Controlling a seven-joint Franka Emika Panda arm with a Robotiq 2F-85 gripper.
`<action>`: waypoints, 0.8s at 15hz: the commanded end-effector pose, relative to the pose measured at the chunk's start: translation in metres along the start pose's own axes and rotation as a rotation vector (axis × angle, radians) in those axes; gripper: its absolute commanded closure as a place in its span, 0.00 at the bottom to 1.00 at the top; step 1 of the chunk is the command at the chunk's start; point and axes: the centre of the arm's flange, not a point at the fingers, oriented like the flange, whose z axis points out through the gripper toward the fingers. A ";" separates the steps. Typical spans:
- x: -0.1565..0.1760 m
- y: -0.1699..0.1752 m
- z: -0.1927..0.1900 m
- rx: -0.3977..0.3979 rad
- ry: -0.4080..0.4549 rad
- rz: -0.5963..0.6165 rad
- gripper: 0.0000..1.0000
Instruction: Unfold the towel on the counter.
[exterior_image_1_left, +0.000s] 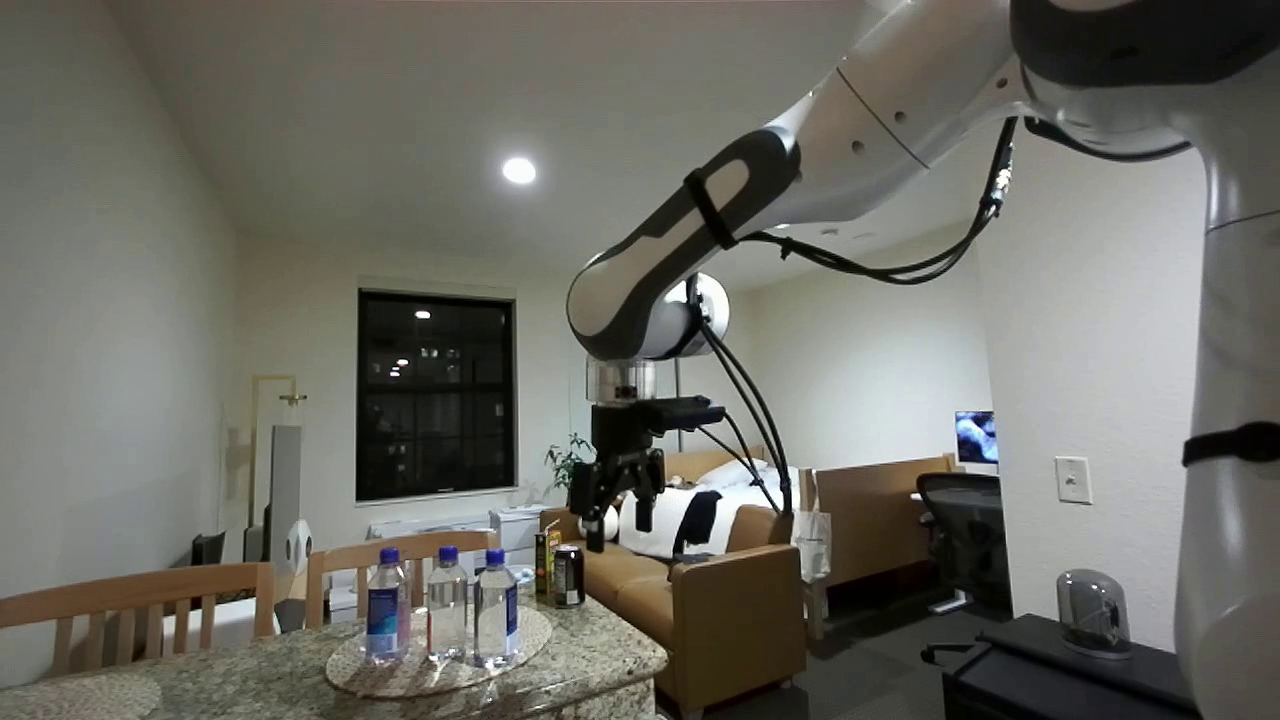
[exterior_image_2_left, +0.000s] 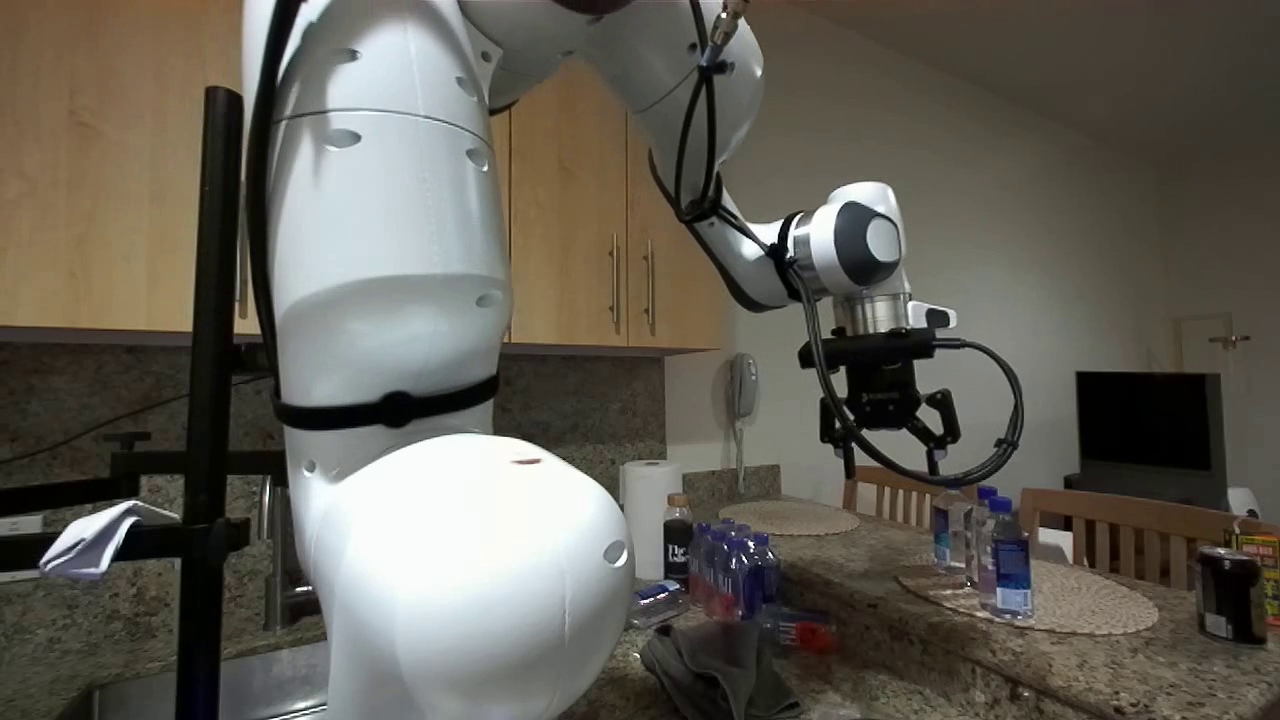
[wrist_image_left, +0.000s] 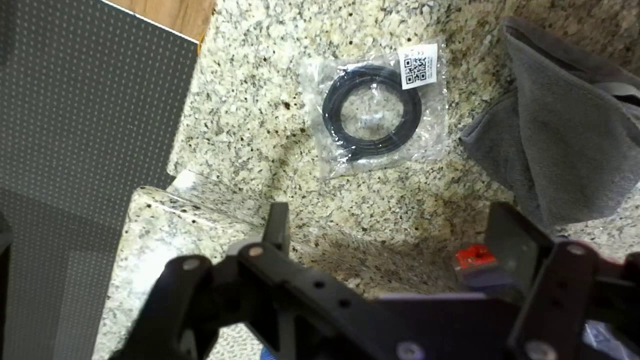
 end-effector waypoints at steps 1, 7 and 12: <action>0.014 0.002 0.003 0.043 0.003 -0.067 0.00; 0.017 -0.034 0.021 0.040 -0.030 -0.106 0.00; 0.025 -0.069 0.050 0.005 -0.084 -0.096 0.00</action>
